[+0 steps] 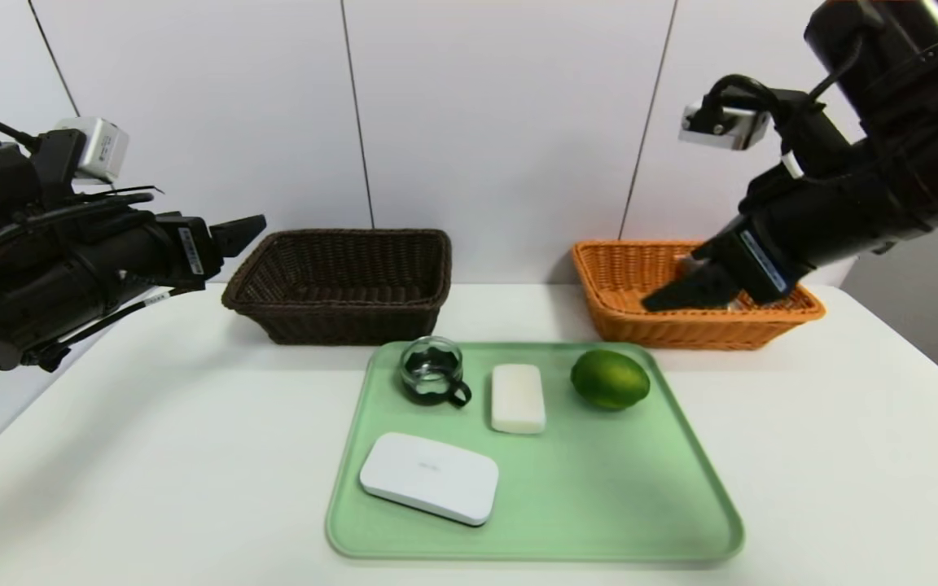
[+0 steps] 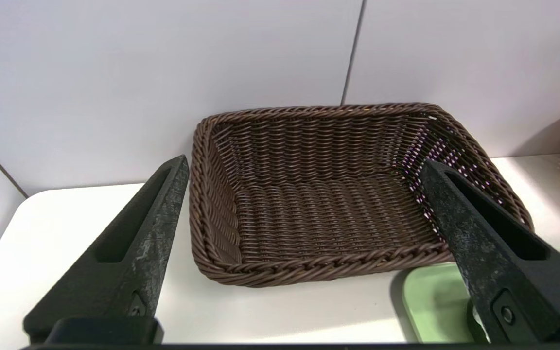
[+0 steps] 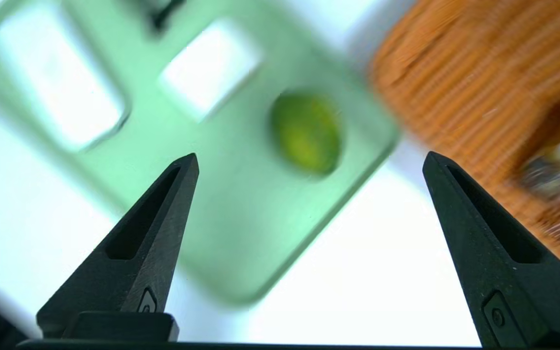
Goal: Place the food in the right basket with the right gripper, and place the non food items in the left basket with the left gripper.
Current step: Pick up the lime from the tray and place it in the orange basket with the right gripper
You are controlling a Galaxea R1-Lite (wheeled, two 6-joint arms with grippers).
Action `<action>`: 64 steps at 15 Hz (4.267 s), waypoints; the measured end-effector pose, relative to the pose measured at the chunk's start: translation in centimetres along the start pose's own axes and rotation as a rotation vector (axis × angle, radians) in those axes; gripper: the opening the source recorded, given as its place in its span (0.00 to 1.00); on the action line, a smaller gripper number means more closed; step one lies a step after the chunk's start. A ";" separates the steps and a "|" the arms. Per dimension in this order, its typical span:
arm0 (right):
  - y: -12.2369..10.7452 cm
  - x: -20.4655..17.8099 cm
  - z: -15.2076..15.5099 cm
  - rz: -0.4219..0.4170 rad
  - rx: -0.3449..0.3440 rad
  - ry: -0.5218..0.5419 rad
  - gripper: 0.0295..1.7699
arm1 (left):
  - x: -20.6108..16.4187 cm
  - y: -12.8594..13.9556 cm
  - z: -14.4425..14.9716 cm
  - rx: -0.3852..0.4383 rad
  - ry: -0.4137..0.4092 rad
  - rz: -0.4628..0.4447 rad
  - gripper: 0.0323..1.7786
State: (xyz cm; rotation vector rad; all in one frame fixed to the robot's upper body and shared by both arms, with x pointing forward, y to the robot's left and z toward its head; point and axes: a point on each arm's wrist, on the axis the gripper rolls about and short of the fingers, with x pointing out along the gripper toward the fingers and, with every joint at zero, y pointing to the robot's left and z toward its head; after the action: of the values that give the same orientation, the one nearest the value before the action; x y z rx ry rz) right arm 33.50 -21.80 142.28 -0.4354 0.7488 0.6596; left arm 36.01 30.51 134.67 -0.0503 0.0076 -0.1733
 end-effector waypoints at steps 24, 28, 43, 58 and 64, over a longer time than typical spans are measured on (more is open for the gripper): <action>2.8 12.3 -0.3 -0.083 0.014 0.365 0.96 | -0.5 0.0 -0.9 0.007 0.032 0.000 0.95; 2.2 14.0 -0.9 -0.062 -0.079 0.320 0.96 | -0.4 0.0 -1.0 0.006 0.037 0.001 0.95; -0.9 16.4 -2.0 -0.063 -0.132 0.302 0.96 | -0.5 0.0 -1.2 0.006 0.041 0.001 0.95; -1.2 19.8 -2.4 -0.053 -0.124 0.278 0.96 | -0.2 0.1 -1.3 0.005 0.048 0.003 0.95; -1.3 20.0 -2.6 -0.040 -0.118 0.283 0.59 | -0.2 0.1 -1.3 0.005 0.045 0.003 0.95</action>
State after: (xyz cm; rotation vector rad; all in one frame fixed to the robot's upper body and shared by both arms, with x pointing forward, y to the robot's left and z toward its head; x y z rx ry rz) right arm 44.11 -16.45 125.93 -0.6593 0.9695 0.6126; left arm 35.83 30.55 133.39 -0.0416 0.0524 -0.1719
